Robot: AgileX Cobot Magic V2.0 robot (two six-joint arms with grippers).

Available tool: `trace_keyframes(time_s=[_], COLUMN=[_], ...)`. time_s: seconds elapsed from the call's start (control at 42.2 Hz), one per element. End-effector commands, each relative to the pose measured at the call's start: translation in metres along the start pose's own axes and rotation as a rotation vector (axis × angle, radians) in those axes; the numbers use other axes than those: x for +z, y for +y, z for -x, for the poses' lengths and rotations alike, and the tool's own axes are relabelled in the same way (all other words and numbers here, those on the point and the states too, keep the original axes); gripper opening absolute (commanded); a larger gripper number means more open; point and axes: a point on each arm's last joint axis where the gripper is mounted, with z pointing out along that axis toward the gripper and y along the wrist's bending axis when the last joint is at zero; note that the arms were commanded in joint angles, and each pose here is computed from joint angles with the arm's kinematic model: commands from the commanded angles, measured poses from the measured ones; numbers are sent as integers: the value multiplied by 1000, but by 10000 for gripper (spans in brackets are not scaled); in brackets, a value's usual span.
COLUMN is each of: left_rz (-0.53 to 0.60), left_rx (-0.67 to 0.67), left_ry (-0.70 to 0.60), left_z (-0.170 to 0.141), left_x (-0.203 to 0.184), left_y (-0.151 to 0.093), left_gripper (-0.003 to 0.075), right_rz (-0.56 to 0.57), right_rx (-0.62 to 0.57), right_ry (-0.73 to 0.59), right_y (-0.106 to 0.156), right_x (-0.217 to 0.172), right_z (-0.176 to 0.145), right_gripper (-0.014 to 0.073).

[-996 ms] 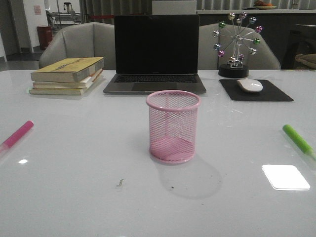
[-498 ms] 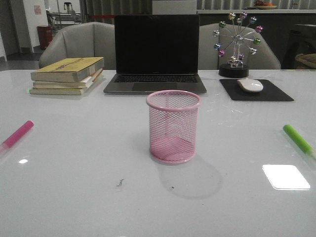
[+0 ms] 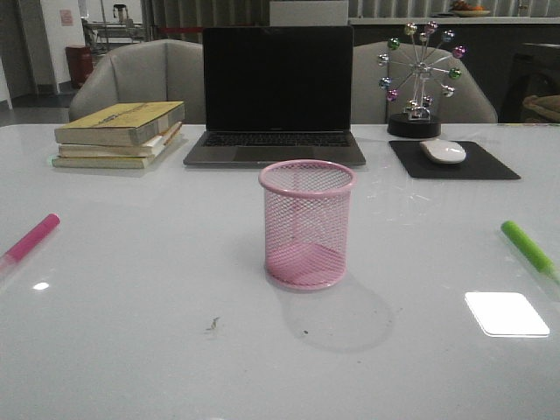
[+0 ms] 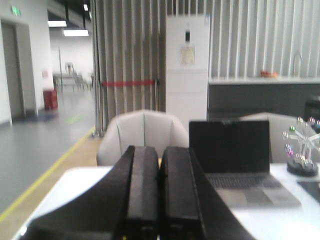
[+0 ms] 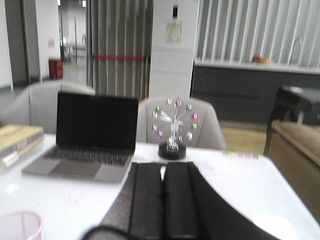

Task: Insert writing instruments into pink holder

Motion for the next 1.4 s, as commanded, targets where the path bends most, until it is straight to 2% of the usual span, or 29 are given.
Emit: trace_keyframes(time_s=[0.0, 0.237, 0.356, 0.616, 0.688, 0.711, 0.759, 0.806, 0.901, 0.972, 1.091, 1.375], left_rz=[-7, -11, -9, -6, -5, -5, -4, -3, -2, -2, -31, -300], left_rx=[-19, -22, -24, -28, -29, -29, -27, -26, -27, -27, -43, 33], left_ry=[86, 406, 493, 624, 634, 637, 640, 644, 647, 648, 637, 663], left_z=[17, -9, -25, -53, -57, -57, -58, -59, -60, -61, -61, -66], left_x=[14, 47, 61, 80, 83, 84, 86, 88, 91, 93, 98, 102], left_y=[-1, -1, 0, 1, 1, 1, 1, 1, 1, 1, -3, -37], left_gripper=[92, 92, 92, 102, 174, 222, 310, 430, 549, 566, 561, 561], right_rz=[-3, 19, 30, 34, 36, 36, 32, 24, 9, 2, -4, -14], right_rx=[-12, -1, 9, 20, 28, 33, 45, 62, 85, 91, 93, 102], right_ry=[27, 367, 528, 722, 769, 781, 807, 831, 856, 865, 891, 969], right_y=[-1, -1, 0, -1, -1, -1, -2, -2, -3, -3, -5, -8], right_x=[12, 48, 62, 95, 103, 105, 110, 116, 129, 140, 160, 227], right_z=[18, -13, -28, -53, -61, -63, -67, -73, -82, -88, -98, -120], right_gripper=[55, 55, 55, 59, 100, 126, 202, 288, 418, 452, 450, 450])
